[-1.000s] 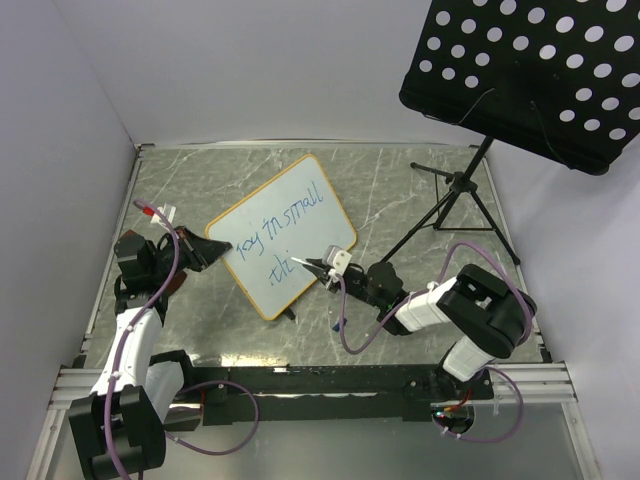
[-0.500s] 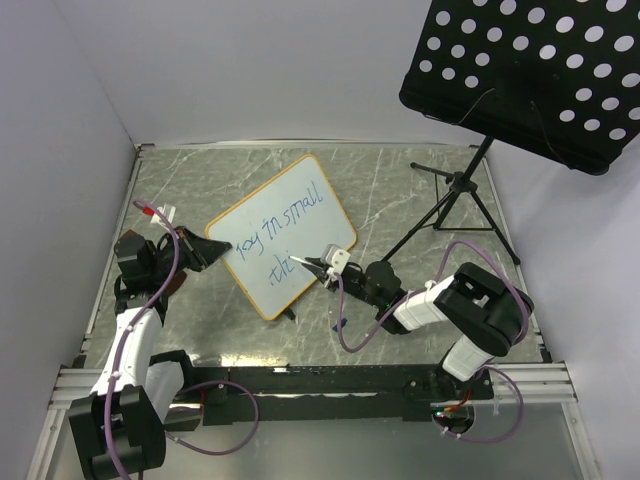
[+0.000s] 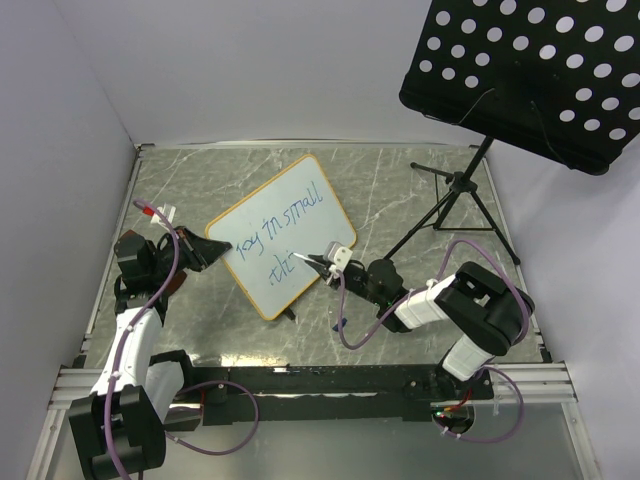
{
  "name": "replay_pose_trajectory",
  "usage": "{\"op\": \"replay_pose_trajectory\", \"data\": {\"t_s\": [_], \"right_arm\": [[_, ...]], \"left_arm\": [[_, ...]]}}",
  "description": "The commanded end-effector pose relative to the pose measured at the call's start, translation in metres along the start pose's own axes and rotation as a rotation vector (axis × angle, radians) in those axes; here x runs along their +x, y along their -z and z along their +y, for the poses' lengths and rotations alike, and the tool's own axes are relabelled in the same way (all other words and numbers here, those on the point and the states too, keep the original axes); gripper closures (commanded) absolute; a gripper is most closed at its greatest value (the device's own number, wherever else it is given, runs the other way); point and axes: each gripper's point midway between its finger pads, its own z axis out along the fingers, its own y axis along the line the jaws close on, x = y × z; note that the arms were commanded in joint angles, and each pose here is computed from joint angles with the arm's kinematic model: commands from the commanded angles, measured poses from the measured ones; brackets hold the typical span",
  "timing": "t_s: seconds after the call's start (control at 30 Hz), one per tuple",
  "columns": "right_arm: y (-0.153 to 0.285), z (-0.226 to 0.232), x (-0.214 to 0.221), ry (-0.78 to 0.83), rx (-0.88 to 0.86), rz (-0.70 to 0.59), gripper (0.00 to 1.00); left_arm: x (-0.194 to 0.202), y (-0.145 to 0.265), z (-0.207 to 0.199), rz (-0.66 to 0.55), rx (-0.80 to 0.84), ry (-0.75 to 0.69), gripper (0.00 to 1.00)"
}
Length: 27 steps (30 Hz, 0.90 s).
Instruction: Write a sentence on the whiteboard
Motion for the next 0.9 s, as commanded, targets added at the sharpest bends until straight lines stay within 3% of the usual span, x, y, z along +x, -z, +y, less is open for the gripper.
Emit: {"op": "replay_pose_trajectory", "data": {"t_s": [0.0, 0.33, 0.87], "right_arm": [[0.004, 0.014, -0.004, 0.009, -0.089, -0.025, 1.00], [0.013, 0.032, 0.007, -0.005, -0.169, 0.012, 1.00], [0.014, 0.010, 0.014, -0.002, -0.069, 0.054, 1.00]], "left_arm": [[-0.001, 0.000, -0.010, 0.016, 0.051, -0.107, 0.99], [-0.001, 0.001, -0.010, 0.016, 0.053, -0.108, 0.99], [-0.001, 0.001, -0.011, 0.015, 0.055, -0.111, 0.99]]}}
